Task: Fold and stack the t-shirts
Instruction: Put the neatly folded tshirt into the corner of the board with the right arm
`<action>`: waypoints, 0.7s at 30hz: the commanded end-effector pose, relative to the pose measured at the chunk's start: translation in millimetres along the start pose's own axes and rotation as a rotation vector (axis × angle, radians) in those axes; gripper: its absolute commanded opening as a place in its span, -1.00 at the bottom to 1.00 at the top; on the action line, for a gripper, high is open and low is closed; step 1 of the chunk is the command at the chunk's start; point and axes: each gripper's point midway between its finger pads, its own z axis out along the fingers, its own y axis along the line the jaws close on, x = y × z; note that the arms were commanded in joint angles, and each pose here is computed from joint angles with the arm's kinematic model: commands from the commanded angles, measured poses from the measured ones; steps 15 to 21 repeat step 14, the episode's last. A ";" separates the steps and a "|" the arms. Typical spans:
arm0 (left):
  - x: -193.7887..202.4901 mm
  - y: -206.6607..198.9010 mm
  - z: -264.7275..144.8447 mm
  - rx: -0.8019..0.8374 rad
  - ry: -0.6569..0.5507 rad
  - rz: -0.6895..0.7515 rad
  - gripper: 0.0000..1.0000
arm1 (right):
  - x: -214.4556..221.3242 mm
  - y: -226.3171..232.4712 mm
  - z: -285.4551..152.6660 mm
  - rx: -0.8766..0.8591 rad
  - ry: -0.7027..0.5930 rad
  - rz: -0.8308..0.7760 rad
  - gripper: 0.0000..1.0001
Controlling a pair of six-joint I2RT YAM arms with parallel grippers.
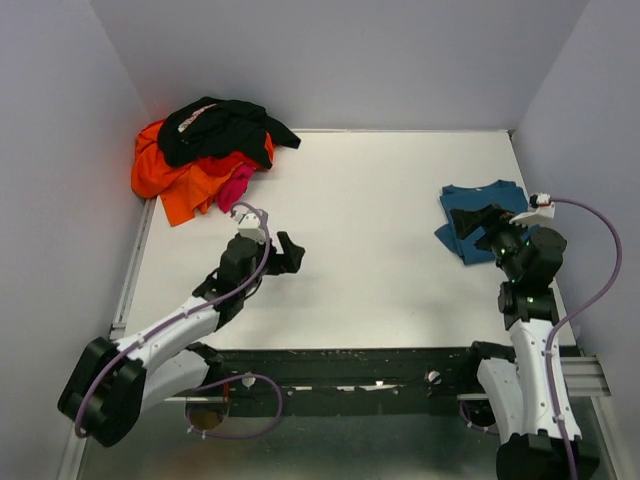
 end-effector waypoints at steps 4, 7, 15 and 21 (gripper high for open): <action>-39.1 -16.9 -35.2 0.092 -0.249 0.047 0.97 | 26.0 27.2 -21.4 -0.190 0.007 -0.027 1.00; -43.0 -17.5 -39.5 0.095 -0.269 0.050 0.97 | 32.7 21.4 -23.0 -0.168 0.019 -0.028 0.93; -43.7 -19.7 -38.8 0.099 -0.264 0.039 0.97 | 25.6 13.1 -18.1 -0.123 -0.006 -0.062 0.63; -43.7 -19.7 -38.8 0.099 -0.264 0.039 0.97 | 25.6 13.1 -18.1 -0.123 -0.006 -0.062 0.63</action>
